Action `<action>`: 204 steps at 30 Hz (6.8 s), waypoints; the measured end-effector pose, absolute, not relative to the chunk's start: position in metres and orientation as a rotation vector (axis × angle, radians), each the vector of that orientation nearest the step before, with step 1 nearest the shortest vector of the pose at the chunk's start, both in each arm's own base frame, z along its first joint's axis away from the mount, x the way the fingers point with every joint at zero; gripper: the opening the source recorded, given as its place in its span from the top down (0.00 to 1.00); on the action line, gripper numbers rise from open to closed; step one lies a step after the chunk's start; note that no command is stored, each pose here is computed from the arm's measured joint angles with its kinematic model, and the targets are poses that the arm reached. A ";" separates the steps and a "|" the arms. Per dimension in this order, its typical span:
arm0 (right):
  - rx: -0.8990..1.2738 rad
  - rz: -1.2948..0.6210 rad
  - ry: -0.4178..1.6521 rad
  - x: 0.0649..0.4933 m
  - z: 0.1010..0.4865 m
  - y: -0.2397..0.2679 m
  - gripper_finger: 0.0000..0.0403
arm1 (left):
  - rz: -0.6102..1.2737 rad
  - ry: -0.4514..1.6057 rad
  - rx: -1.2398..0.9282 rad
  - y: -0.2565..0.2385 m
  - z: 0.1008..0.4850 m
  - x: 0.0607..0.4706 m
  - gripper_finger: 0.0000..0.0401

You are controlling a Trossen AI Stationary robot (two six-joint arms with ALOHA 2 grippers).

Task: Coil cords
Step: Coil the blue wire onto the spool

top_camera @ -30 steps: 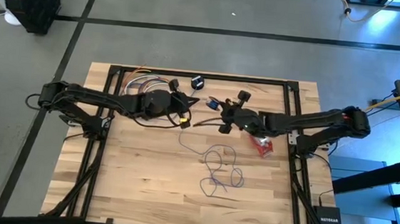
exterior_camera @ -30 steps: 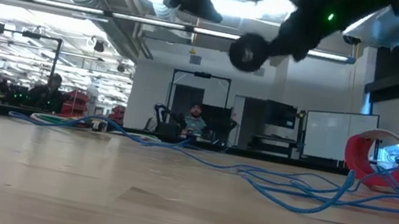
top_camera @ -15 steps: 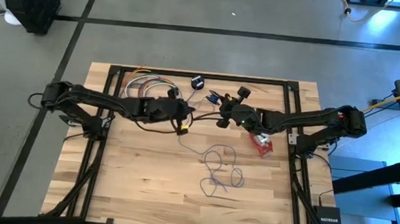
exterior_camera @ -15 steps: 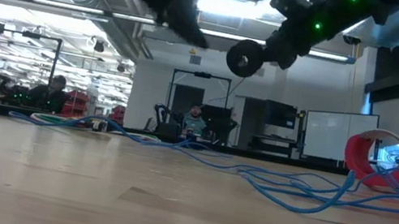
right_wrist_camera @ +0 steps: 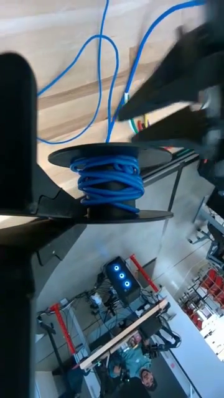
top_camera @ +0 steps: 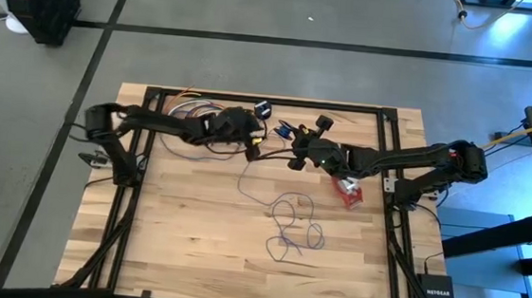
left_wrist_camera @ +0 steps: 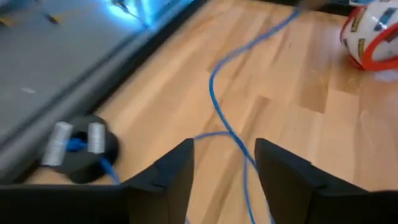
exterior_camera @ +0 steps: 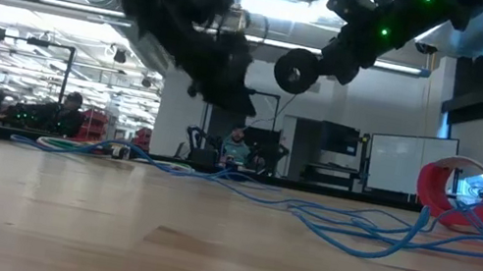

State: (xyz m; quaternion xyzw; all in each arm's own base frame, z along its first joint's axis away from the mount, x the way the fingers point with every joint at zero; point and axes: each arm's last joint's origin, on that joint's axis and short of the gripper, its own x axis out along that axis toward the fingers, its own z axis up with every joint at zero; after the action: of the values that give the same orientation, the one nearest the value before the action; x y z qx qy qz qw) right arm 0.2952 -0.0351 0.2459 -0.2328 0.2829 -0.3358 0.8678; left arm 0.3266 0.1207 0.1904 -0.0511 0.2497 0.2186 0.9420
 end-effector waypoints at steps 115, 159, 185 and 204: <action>-0.303 -0.459 0.115 0.250 0.331 0.008 0.97 | 0.218 0.320 0.119 0.054 0.241 0.332 0.75; -0.304 -0.455 0.115 0.250 0.331 0.008 0.97 | 0.017 0.200 0.135 0.044 0.218 0.378 0.78; -0.372 -0.464 0.415 0.252 0.295 0.016 0.97 | 0.259 0.499 0.140 0.066 0.239 0.337 1.00; -0.477 -0.674 0.654 0.295 0.231 -0.007 0.97 | 0.230 0.490 0.100 0.040 0.260 0.323 0.99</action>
State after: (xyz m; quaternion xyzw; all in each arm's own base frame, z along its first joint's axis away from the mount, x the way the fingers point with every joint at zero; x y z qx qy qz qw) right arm 0.2949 -0.0072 0.2306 -0.2276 0.3122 -0.3216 0.8645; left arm 0.3229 0.0402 0.2602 0.0495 0.2417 0.1136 0.9624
